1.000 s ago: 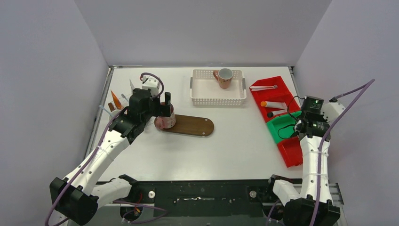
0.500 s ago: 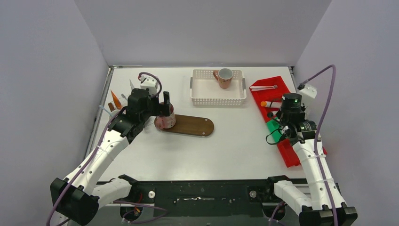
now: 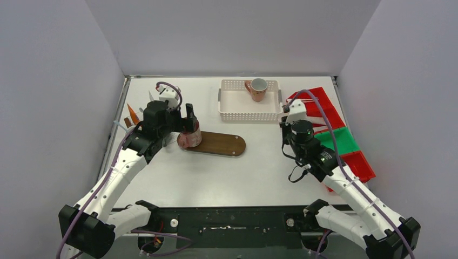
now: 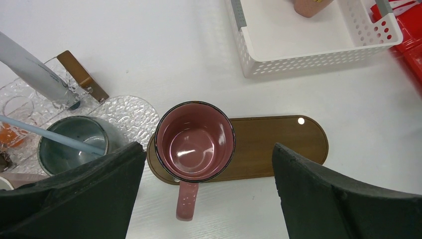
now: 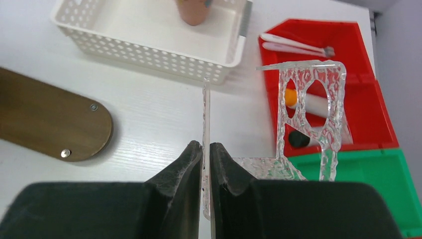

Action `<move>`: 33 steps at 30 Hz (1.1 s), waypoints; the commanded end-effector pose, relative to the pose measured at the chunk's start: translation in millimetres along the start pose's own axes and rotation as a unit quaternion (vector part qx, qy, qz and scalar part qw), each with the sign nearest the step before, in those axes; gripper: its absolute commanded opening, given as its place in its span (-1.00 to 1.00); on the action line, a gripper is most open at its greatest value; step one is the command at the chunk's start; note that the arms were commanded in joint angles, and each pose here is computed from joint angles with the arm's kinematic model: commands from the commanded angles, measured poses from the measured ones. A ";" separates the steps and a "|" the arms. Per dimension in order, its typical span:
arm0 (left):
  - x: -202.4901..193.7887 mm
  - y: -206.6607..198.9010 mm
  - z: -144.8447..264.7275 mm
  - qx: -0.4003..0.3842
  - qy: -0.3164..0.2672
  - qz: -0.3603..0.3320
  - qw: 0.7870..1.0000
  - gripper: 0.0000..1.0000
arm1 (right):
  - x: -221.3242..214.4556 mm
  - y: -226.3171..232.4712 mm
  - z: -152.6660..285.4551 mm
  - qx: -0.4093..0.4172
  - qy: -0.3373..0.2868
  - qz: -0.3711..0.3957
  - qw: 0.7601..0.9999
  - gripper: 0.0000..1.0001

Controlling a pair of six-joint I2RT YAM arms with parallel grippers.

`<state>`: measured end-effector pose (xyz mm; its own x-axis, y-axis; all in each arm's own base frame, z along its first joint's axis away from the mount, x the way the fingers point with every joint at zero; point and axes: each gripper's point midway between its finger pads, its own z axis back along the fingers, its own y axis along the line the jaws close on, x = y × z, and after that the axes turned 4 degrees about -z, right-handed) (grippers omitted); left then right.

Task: Prepare toiletry sets of a toothbrush and toothpaste on the tray
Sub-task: Pick up the toothpaste holder from the storage box.

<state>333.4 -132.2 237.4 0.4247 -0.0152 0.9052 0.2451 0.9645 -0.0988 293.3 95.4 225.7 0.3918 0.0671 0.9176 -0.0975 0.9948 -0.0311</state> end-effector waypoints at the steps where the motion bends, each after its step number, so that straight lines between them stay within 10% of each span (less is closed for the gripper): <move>1: 16.7 -9.2 0.2 -0.029 -0.030 0.004 0.999 0.94 | 31.9 36.6 0.5 0.071 -0.089 0.100 0.989 -1.00; 21: 34.9 -31.4 12.9 -0.091 -0.045 -0.009 0.995 0.94 | 5.4 145.4 11.0 0.317 -0.208 0.429 0.820 -1.00; 33: 48.4 -66.5 32.2 -0.171 -0.030 -0.023 0.985 0.92 | -9.3 165.4 20.4 0.308 -0.250 0.559 0.728 -1.00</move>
<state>318.9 -172.8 275.1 0.3931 -0.0154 0.9194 0.4571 0.8708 -0.1809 251.0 248.7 188.9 -0.4712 0.6409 0.6059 -0.7034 0.1414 -0.6966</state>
